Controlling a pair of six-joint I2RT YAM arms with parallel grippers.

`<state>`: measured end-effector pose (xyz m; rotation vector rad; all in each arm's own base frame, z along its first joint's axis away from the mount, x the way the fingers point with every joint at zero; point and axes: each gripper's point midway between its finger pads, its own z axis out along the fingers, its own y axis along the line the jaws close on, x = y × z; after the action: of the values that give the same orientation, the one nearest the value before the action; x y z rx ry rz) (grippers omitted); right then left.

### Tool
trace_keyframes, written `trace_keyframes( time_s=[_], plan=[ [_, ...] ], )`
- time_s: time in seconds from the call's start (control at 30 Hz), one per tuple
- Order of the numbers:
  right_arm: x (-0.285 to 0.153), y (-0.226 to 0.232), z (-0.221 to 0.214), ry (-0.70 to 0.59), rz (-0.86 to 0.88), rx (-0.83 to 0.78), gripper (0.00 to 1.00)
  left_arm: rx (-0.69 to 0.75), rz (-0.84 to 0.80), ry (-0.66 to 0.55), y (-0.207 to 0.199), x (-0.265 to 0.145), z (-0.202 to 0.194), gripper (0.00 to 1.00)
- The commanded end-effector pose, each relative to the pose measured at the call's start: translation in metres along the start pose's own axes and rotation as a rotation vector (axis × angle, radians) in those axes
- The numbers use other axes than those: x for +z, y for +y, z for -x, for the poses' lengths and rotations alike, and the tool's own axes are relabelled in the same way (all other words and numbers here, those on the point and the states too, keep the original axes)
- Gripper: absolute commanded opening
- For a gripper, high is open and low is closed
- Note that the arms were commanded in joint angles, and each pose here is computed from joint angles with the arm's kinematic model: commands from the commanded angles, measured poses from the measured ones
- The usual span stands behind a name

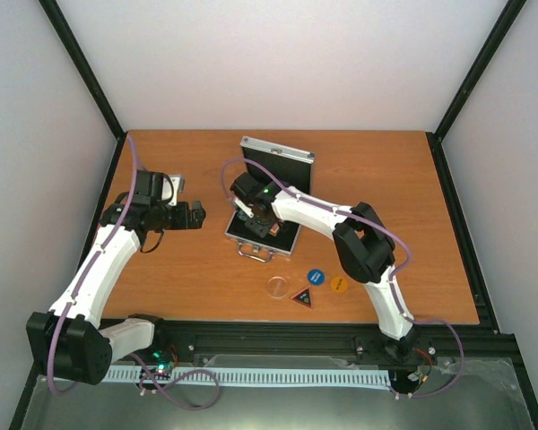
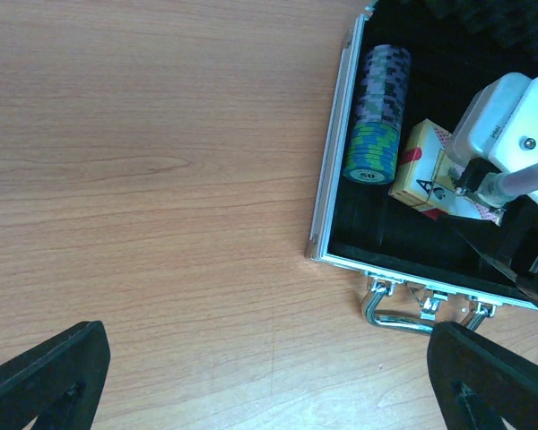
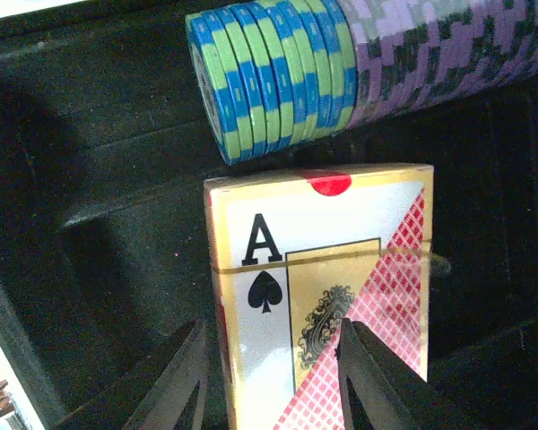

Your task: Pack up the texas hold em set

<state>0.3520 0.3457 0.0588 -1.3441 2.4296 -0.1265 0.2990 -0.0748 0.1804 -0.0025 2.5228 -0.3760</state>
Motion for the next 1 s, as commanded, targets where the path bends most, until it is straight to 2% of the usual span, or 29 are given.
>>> trace_keyframes(
  time_s=[0.0, 0.3, 0.33, 0.37, 0.43, 0.47, 0.73, 0.97],
  plan=[
    [-0.022, -0.007, 0.003, -0.038, -0.017, -0.041, 0.41, 0.003, -0.011, -0.026, -0.004, -0.006, 0.012, 1.00],
    [-0.022, 0.010, -0.001, -0.048, 0.076, -0.063, 0.42, 0.006, -0.014, -0.026, -0.004, -0.006, 0.013, 1.00],
    [-0.022, 0.006, -0.001, -0.047, 0.056, -0.058, 0.51, 0.005, -0.014, -0.024, -0.004, -0.006, 0.013, 1.00],
    [-0.022, 0.001, -0.001, -0.048, 0.027, -0.052, 0.70, 0.004, -0.012, -0.021, -0.004, -0.005, 0.012, 1.00],
    [-0.021, -0.003, 0.001, -0.050, 0.003, -0.047, 0.97, 0.005, -0.013, -0.018, -0.004, -0.005, 0.011, 1.00],
    [-0.020, -0.005, 0.002, -0.052, 0.002, -0.042, 1.00, 0.004, -0.013, -0.018, -0.004, -0.005, 0.011, 1.00],
    [-0.004, -0.009, 0.008, -0.032, 0.016, -0.016, 1.00, 0.006, -0.014, -0.021, -0.004, -0.006, 0.012, 1.00],
    [0.003, -0.010, 0.005, -0.032, 0.080, 0.016, 0.95, 0.004, -0.011, -0.013, -0.003, -0.004, 0.010, 1.00]
  ],
)
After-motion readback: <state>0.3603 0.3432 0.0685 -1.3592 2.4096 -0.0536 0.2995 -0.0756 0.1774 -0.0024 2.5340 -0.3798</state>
